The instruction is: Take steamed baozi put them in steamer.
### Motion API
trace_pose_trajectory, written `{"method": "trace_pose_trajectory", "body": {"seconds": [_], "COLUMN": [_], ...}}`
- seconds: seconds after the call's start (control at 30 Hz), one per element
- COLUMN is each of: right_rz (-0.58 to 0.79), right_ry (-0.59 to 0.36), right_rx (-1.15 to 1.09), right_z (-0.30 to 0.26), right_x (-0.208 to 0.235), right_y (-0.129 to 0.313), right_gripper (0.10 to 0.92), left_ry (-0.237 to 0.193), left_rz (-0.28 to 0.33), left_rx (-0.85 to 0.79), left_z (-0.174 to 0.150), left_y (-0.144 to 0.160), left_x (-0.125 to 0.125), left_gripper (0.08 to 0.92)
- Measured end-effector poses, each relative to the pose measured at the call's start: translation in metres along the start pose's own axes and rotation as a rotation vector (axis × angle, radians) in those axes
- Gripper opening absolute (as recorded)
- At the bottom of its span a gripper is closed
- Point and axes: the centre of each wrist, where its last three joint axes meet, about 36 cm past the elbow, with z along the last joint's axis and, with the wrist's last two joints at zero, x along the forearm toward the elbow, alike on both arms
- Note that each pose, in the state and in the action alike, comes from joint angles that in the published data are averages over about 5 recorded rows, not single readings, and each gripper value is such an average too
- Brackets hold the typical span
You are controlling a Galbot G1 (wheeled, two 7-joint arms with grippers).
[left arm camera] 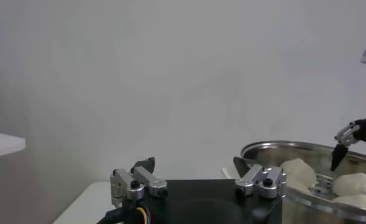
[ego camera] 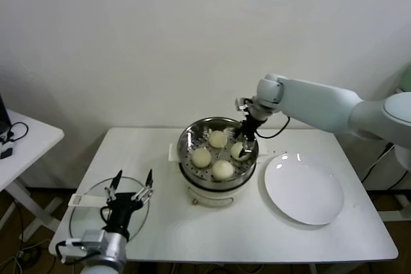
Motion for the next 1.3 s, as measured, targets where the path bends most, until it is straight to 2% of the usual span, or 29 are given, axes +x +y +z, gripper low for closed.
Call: {"method": "trace_pose_trajectory", "body": {"seconds": [0.37, 0.73, 1.0, 1.3], "right_rz": [0.061, 0.166, 0.34, 0.627], "right_ry": [-0.088, -0.189, -0.341, -0.547], "right_rx": [-0.011, -0.059, -0.116, -0.169], "right_z": [0.007, 0.051, 0.099, 0.13], "right_x": [0.04, 0.059, 0.052, 0.019], "right_y": [0.009, 0.05, 0.099, 0.16], "right_gripper": [0.823, 0.823, 0.823, 0.823], "left_ry": [-0.001, -0.01, -0.032, -0.046], "left_rz": [-0.004, -0.016, -0.013, -0.018], "left_rx": [0.002, 0.0, 0.007, 0.003], "left_z": [0.001, 0.006, 0.003, 0.003], "left_y": [-0.002, 0.001, -0.003, -0.006], "left_x": [-0.002, -0.005, -0.006, -0.007], "left_gripper": [0.823, 0.823, 0.823, 0.823]}}
